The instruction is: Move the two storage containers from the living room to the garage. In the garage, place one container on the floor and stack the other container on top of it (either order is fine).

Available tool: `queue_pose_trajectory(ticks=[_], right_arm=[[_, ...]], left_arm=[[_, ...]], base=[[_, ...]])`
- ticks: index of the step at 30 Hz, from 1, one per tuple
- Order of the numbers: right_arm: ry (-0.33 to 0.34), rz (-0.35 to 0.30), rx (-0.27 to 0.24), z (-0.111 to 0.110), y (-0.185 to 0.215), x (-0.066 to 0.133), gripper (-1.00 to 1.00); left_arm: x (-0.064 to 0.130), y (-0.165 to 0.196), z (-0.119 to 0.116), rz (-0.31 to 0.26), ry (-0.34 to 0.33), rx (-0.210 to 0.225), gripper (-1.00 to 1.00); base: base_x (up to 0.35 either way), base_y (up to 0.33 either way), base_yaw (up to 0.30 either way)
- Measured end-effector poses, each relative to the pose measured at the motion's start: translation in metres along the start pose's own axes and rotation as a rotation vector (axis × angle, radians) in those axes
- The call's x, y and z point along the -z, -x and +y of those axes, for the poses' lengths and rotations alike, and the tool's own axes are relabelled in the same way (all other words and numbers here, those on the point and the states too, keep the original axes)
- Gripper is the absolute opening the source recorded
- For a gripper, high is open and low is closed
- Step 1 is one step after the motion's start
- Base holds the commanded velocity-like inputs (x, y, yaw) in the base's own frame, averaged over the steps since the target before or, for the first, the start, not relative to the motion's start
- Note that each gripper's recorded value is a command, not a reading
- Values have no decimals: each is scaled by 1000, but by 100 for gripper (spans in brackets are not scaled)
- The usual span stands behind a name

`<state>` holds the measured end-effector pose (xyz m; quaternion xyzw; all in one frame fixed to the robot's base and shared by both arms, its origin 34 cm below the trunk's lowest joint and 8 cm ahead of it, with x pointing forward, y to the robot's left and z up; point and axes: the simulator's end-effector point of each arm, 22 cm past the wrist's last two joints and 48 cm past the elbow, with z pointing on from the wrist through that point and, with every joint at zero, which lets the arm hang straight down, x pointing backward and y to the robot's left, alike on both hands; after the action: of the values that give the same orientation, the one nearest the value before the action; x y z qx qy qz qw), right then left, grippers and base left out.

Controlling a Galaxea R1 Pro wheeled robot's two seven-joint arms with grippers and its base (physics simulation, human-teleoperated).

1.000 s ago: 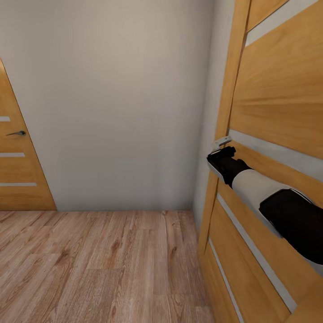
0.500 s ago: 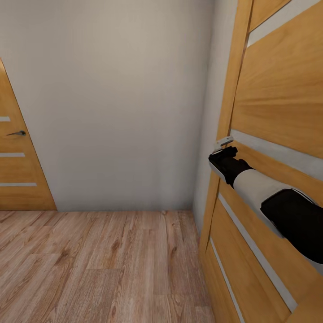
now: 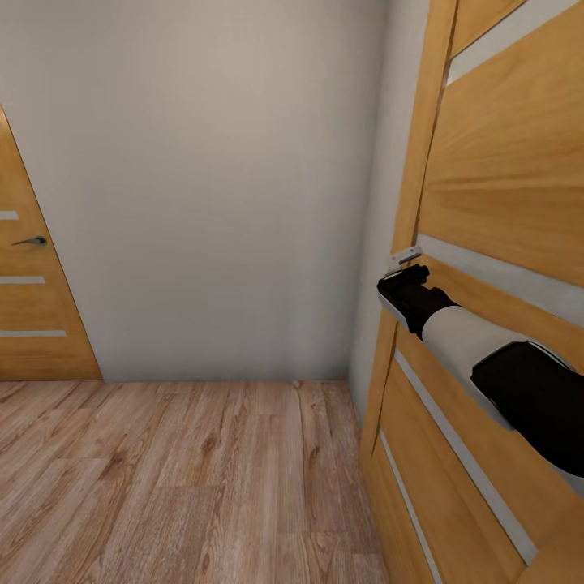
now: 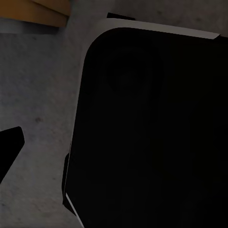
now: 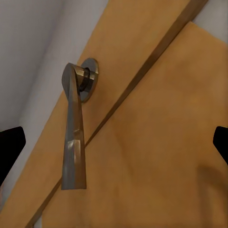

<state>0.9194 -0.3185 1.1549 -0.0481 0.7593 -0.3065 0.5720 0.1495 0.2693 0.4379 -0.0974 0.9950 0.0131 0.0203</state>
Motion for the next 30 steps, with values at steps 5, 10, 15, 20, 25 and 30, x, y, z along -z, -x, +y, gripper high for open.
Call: queue_pose_trajectory(ticks=[5,10,15,20,25,30], right_arm=[[0,2,3,0,0,0,100],[27,-5,9,22,9,9,100],[161,-76,11,115,57,59,100],[202,-46,-64,123,52,60,100],[280,-12,-161,149,35,64,100],[367,-21,-175,171,32,70,100]], left_arm=[[0,0,1,0,1,0,100],[0,0,0,0,0,0,100],[0,0,0,0,-1,0,100],[0,0,0,0,-1,0,100],[0,0,0,-1,0,0,100],[0,0,0,-1,0,0,100]], base=[[0,0,0],[0,0,0],[0,0,0],[0,0,0],[0,0,0],[0,0,0]])
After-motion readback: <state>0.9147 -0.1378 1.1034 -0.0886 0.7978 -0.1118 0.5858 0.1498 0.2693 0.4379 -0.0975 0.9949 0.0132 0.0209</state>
